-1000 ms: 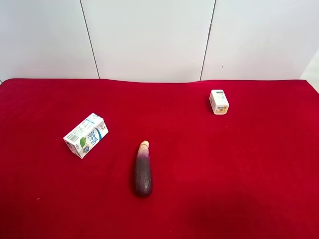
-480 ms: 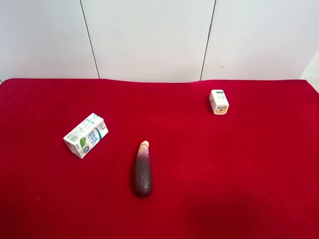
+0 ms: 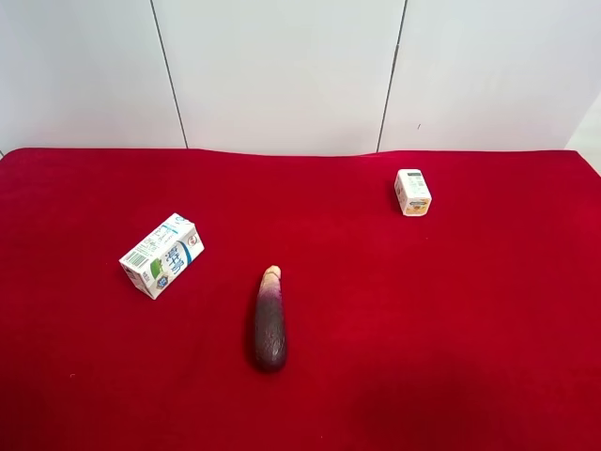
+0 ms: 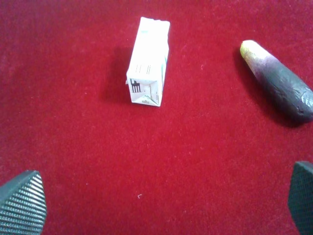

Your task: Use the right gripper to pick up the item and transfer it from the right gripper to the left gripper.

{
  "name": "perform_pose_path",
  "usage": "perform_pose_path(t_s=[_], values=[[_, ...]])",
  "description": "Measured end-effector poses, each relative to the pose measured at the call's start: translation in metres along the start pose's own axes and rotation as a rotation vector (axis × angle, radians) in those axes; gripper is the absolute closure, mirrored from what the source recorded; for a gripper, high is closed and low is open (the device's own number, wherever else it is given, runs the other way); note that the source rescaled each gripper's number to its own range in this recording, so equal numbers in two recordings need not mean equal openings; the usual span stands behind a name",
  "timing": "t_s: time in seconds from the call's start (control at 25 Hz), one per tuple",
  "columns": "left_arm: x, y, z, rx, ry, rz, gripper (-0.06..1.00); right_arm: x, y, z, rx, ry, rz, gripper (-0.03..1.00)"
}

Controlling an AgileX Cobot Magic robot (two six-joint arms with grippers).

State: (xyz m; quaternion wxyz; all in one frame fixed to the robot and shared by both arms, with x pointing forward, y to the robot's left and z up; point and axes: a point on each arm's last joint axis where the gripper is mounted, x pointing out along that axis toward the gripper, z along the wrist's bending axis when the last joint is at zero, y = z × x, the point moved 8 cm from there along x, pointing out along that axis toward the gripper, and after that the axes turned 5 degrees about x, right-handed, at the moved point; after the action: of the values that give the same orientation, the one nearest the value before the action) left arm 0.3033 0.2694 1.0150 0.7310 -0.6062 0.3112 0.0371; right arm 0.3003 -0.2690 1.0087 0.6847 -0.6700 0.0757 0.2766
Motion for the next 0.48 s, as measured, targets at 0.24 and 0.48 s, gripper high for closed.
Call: perform_pose_path(t_s=[0.24,0.48], values=[[0.0,0.0,0.002,-0.013,-0.022,0.002,-0.05,0.0,0.0,0.0,0.0,0.0,0.0,-0.03],[-0.004,0.001,0.014,-0.104,-0.19,-0.01,-0.05,0.0,0.0,0.0,0.0,0.0,0.0,-0.03]])
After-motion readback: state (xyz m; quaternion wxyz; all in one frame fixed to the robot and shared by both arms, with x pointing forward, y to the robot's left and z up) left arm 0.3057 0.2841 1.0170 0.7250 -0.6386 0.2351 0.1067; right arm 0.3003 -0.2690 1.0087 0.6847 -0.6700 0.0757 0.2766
